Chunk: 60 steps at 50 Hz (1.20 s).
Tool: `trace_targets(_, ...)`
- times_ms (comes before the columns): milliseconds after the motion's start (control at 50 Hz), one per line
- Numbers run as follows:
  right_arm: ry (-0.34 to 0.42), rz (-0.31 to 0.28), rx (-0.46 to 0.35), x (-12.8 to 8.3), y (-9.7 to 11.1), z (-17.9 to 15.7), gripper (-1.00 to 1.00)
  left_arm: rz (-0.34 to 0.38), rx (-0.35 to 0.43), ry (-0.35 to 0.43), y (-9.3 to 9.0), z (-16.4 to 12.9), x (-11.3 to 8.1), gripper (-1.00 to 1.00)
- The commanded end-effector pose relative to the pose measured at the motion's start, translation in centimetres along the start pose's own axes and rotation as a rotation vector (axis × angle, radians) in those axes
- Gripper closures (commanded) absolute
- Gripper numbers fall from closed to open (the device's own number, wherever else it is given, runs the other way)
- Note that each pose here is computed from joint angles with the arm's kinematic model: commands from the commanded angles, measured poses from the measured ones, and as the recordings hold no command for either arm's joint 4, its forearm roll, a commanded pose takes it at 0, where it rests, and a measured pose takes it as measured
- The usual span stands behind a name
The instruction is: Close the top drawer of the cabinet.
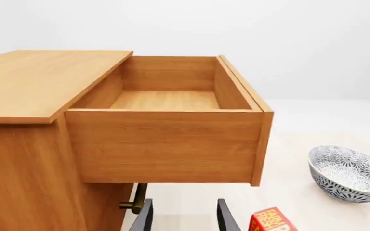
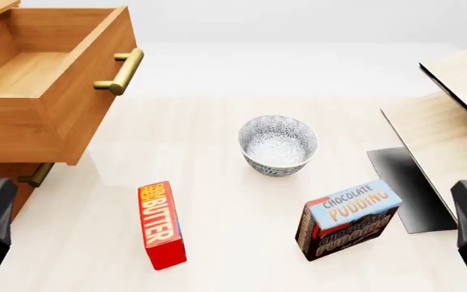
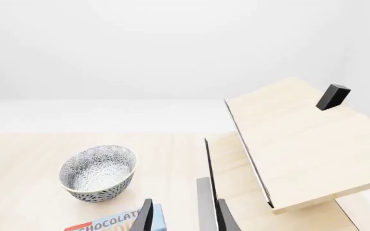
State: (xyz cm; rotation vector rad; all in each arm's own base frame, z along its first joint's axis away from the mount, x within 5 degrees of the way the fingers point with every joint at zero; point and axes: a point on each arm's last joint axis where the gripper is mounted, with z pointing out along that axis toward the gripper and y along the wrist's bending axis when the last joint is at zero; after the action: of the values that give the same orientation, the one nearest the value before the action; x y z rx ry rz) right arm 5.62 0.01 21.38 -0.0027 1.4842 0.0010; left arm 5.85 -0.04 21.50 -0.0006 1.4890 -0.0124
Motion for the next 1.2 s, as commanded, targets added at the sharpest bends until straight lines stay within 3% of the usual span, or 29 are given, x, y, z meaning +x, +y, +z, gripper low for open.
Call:
trace_targets(20,0.0,-0.005,0.002,0.0,0.0,0.0,-1.0,-0.013,0.014,0.007,-0.1,-0.3,0.1,-1.0)
trace_targets(340,0.0,-0.004,0.002,-0.1,0.0,0.0,-1.0,0.006,0.066,-0.034,-0.4,-0.3,-0.3,-1.0)
trace_targets(600,0.0,-0.004,0.002,0.0,0.0,0.0,-1.0,-0.015,0.239,-0.057,-1.3,-0.5,-1.2,-1.0)
trace_targets(1200,0.0,-0.004,0.002,0.0,0.0,0.0,-1.0,-0.034,0.521,-0.081,-2.6,-1.2,-2.3,-1.0)
